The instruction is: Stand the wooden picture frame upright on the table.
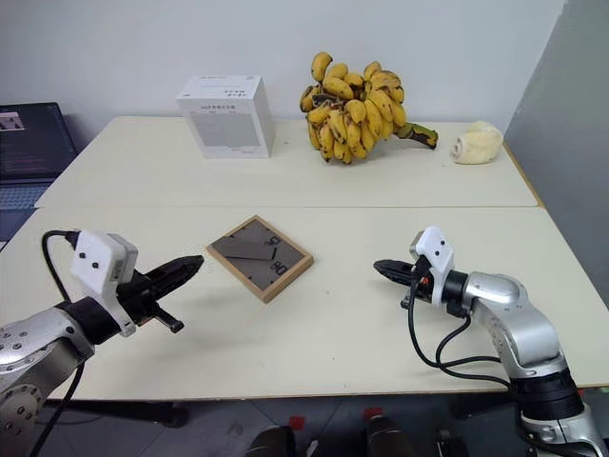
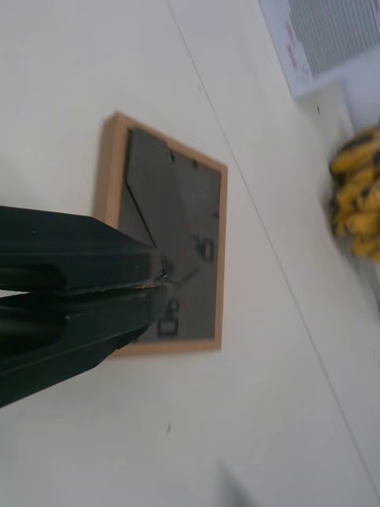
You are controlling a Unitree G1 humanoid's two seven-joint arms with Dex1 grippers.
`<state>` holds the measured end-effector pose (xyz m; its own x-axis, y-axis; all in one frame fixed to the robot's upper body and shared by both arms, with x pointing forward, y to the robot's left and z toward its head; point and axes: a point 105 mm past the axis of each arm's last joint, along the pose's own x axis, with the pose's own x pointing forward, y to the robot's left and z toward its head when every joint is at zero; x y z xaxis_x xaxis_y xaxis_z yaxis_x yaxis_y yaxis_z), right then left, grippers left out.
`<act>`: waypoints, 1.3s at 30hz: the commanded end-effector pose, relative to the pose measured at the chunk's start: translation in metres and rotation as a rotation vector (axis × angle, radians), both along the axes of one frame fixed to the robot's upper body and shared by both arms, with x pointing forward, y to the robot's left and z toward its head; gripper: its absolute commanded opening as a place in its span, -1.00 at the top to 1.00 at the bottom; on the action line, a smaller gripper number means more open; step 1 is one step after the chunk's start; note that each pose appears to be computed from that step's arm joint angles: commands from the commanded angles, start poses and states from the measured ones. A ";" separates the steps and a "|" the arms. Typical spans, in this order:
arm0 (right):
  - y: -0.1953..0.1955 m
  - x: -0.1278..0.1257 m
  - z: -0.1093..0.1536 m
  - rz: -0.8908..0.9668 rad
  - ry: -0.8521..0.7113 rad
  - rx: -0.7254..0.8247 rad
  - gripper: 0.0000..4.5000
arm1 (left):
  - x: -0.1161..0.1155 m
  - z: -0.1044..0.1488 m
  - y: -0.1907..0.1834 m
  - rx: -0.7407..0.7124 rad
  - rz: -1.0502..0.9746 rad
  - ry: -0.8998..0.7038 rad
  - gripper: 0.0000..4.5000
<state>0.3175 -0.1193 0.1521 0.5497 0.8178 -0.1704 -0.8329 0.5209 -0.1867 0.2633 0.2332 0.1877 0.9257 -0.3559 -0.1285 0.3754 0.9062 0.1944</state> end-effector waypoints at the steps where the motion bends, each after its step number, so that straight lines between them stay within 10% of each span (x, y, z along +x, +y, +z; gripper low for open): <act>1: 0.002 0.007 0.011 -0.012 -0.082 -0.004 1.00 | 0.002 0.002 0.033 0.026 0.174 -0.057 0.98; 14: 0.050 0.046 0.007 -0.072 -0.222 -0.032 1.00 | 0.058 -0.039 0.083 0.003 0.454 -0.074 0.98; 39: 0.114 0.078 -0.036 -0.064 -0.281 -0.106 1.00 | 0.128 -0.092 -0.010 -0.087 0.190 0.154 0.98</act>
